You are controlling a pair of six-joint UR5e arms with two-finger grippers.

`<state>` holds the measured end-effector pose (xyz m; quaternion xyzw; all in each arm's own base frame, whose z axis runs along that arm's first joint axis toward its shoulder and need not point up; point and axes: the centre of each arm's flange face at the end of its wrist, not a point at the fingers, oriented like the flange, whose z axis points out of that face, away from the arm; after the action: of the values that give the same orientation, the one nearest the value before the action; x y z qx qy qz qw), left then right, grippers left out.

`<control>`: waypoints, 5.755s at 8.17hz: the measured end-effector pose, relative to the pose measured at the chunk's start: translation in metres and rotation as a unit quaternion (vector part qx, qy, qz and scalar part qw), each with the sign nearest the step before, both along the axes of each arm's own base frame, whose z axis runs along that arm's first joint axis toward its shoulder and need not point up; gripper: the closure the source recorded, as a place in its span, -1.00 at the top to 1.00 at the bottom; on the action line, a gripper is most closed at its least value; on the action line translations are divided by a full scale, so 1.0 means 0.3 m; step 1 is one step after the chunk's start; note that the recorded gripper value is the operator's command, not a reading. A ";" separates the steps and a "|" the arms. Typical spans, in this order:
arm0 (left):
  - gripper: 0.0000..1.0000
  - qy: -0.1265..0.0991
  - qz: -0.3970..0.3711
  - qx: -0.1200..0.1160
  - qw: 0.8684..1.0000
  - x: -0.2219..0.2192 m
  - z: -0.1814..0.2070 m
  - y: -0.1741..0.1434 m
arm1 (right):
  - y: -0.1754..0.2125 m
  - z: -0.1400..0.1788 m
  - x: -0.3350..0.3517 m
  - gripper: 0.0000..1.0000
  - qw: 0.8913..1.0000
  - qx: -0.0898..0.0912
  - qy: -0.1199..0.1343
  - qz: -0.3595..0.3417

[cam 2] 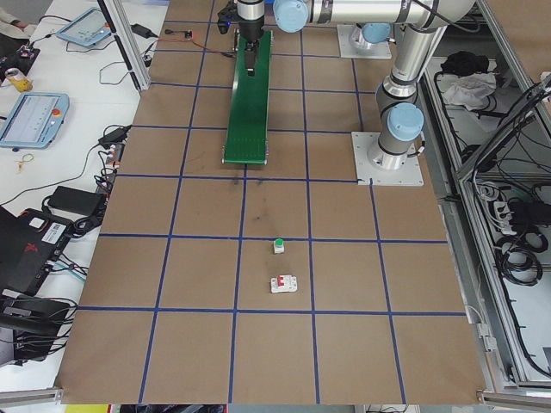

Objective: Move button from left to right

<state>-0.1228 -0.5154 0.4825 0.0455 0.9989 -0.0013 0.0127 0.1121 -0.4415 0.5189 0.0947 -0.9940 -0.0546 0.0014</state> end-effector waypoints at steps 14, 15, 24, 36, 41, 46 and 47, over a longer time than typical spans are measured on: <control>1.00 -0.024 -0.037 -0.018 0.999 1.247 -0.317 -0.066 | 0.000 -0.001 0.000 1.00 1.000 0.000 0.000 0.000; 1.00 -0.015 -0.029 -0.005 0.999 1.324 -0.383 -0.049 | 0.000 -0.001 0.000 1.00 1.000 0.000 0.000 0.000; 1.00 0.023 0.040 0.138 0.989 1.667 -0.897 0.075 | 0.000 -0.001 0.000 1.00 1.000 0.000 0.000 0.000; -1.00 0.008 0.062 0.144 0.988 1.706 -1.031 0.169 | 0.000 -0.001 0.000 1.00 1.000 0.000 0.000 0.000; -1.00 0.007 0.025 0.092 0.995 1.549 -0.735 0.111 | 0.000 -0.001 0.001 1.00 1.000 0.000 0.000 0.000; -1.00 0.022 -0.028 0.016 0.999 0.875 -0.438 -0.091 | 0.001 -0.001 0.002 1.00 1.000 0.000 0.000 0.000; -1.00 0.030 -0.021 0.014 0.999 0.760 -0.444 -0.120 | 0.001 -0.001 0.002 1.00 1.000 0.000 0.000 0.000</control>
<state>0.1052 -0.5514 0.3493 0.0668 0.9975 0.0114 -0.0179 0.1128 -0.4413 0.5187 0.0951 -0.9940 -0.0548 0.0011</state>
